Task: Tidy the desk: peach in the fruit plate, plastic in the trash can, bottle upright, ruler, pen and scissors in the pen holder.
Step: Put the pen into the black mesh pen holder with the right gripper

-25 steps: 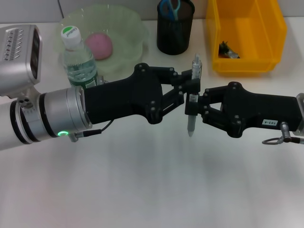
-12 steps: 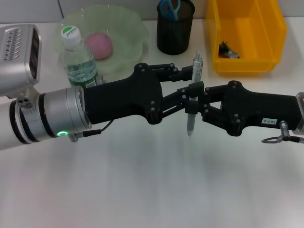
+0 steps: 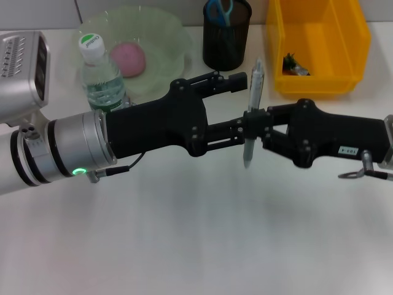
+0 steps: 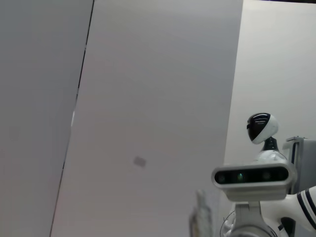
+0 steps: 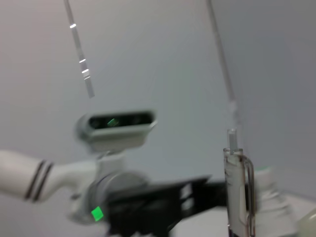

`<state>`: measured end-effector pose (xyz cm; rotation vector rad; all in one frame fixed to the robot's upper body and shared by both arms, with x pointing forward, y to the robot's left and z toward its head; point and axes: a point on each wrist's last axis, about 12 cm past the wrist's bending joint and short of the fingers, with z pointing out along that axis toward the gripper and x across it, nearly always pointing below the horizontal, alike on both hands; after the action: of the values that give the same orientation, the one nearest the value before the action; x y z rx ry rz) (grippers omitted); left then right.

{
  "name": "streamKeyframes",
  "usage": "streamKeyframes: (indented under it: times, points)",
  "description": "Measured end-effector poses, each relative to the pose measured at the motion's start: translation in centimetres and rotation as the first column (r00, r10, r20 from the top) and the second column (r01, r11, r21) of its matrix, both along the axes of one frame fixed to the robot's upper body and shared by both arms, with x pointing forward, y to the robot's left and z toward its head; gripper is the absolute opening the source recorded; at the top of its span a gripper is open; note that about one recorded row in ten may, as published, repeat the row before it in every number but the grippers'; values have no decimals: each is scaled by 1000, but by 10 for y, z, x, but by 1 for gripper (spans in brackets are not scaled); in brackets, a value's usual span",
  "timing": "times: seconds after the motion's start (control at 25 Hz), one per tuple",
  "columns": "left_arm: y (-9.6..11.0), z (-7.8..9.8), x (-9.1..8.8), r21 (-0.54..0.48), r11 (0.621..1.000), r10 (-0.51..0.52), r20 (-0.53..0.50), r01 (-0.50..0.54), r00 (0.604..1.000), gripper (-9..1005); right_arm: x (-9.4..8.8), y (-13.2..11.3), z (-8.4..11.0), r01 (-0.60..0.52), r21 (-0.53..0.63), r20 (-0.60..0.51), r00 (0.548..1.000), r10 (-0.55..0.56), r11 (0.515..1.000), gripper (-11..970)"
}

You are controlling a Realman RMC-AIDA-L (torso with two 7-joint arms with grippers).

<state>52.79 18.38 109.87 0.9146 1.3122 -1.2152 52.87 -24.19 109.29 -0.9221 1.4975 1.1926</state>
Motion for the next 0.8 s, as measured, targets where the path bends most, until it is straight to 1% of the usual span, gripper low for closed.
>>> streamKeyframes:
  times: [0.04,0.16,0.24,0.28,0.36,0.48,0.6,0.72,0.8]
  points:
    - [1,-1,0,1,1000,3,-4,-3,1000,546,2,-2,1,23,6,7,1000,-23,1000,140]
    - [5,-7,-3,10,1000,17,-9,-17,1000,659,11,-8,6,119,43,28,992,-120,992,141]
    - [7,-11,-6,13,999,30,-12,-30,999,735,21,-15,12,201,66,54,977,-205,977,141]
    - [10,-16,-9,17,999,44,-7,-44,999,773,26,-17,15,234,62,69,969,-238,970,141]
    - [10,-18,-10,18,999,48,-2,-48,999,780,40,-19,23,297,44,108,948,-300,954,141]
    - [11,-23,-14,24,998,58,11,-58,998,791,68,-13,33,381,4,147,915,-377,925,142]
    - [11,-23,-13,28,998,61,11,-61,998,789,97,1,45,446,-28,168,884,-435,895,142]
    - [10,-24,-10,38,996,75,11,-75,997,787,118,18,50,494,-62,196,858,-475,867,142]
    - [10,-23,-8,39,996,80,13,-80,997,786,129,28,52,524,-74,215,839,-499,849,143]
